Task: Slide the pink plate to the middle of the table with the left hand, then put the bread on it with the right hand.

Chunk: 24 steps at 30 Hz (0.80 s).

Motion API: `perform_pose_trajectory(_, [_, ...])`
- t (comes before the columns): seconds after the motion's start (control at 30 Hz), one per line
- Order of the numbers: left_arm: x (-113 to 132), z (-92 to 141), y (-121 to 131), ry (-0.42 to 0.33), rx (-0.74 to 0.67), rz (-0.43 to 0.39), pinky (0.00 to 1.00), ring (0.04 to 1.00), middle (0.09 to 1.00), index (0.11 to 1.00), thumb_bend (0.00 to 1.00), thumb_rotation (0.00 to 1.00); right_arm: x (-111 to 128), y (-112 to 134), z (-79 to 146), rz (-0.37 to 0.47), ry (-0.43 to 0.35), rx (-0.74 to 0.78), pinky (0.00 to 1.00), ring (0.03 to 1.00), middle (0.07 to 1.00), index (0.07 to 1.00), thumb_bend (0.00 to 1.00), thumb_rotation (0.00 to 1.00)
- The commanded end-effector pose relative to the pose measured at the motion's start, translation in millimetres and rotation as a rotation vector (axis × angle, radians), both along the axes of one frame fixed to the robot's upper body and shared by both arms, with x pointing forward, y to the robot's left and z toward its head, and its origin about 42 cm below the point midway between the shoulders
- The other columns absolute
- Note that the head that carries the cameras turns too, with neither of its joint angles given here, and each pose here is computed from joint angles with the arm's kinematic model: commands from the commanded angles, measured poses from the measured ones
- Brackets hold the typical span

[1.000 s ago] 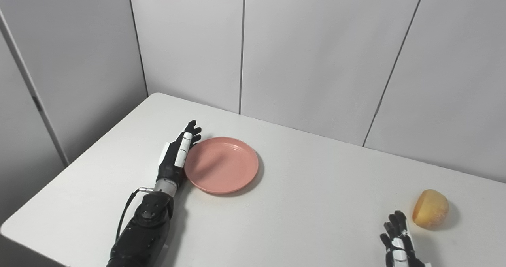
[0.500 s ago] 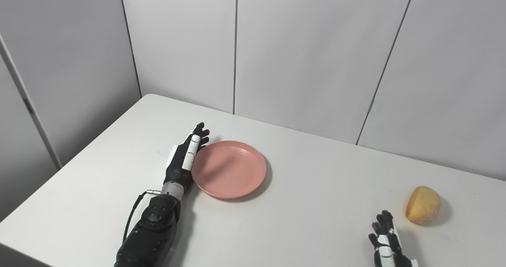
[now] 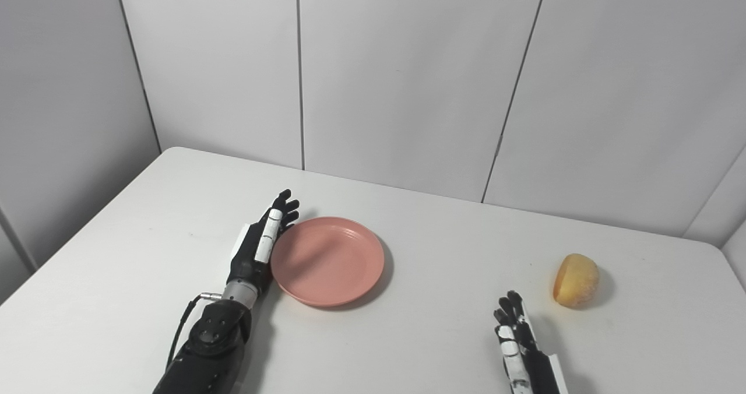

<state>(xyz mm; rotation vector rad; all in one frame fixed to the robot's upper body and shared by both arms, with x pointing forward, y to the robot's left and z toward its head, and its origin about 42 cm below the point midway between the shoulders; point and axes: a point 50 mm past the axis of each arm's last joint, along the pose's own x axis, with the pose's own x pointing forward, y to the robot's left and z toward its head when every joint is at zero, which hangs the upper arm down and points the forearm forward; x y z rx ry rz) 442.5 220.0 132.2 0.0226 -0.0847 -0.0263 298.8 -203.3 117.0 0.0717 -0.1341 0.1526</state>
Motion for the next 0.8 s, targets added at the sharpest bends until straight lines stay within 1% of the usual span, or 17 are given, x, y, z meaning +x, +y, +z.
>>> perform_pose_trajectory(0.0, [2.5, 7.7, -35.7, -0.001, -0.021, -0.105, 0.89, 0.914, 0.918, 0.918, 0.79, 1.00, 6.1, 4.0, 19.2, -0.004, -0.110, 0.004, 1.00, 0.965, 0.967, 0.977, 0.56, 0.85])
perform_pose_trajectory(0.17, [-0.8, 4.4, -44.4, 0.013, -0.021, -0.129, 0.91, 0.912, 0.915, 0.916, 0.79, 1.00, 8.4, 10.1, 18.8, -0.005, -0.111, 0.013, 1.00, 0.974, 0.976, 0.977, 0.53, 0.84])
perform_pose_trajectory(0.27, [-3.6, 1.0, -50.5, 0.009, -0.009, -0.147, 0.90, 0.903, 0.909, 0.913, 0.78, 1.00, 8.8, 14.1, 18.6, -0.007, -0.113, 0.010, 1.00, 0.972, 0.974, 0.972, 0.53, 0.82])
perform_pose_trajectory(0.33, [-4.3, -0.9, -53.4, 0.006, -0.007, -0.159, 0.90, 0.904, 0.912, 0.918, 0.78, 1.00, 9.4, 16.2, 18.3, -0.008, -0.115, 0.006, 1.00, 0.972, 0.973, 0.971, 0.53, 0.84])
perform_pose_trajectory(0.43, [-5.2, -3.6, -57.6, 0.005, -0.013, -0.170, 0.90, 0.913, 0.924, 0.925, 0.79, 1.00, 11.1, 19.5, 17.2, -0.006, -0.113, 0.015, 1.00, 0.973, 0.972, 0.971, 0.55, 0.83])
perform_pose_trajectory(0.47, [-5.7, -3.9, -59.6, 0.004, -0.010, -0.173, 0.92, 0.917, 0.928, 0.929, 0.80, 1.00, 11.7, 20.9, 16.9, -0.005, -0.114, 0.016, 1.00, 0.973, 0.974, 0.973, 0.55, 0.83])
perform_pose_trajectory(0.63, [-7.4, -3.2, -67.6, -0.004, -0.020, -0.183, 0.95, 0.923, 0.931, 0.932, 0.79, 1.00, 14.0, 25.9, 17.2, -0.006, -0.124, 0.006, 1.00, 0.967, 0.971, 0.975, 0.55, 0.84])
perform_pose_trajectory(0.77, [-9.2, -2.4, -74.2, -0.013, -0.081, -0.175, 0.91, 0.905, 0.909, 0.904, 0.75, 1.00, 15.2, 29.6, 17.0, -0.004, -0.119, 0.022, 1.00, 0.972, 0.976, 0.978, 0.56, 0.83])
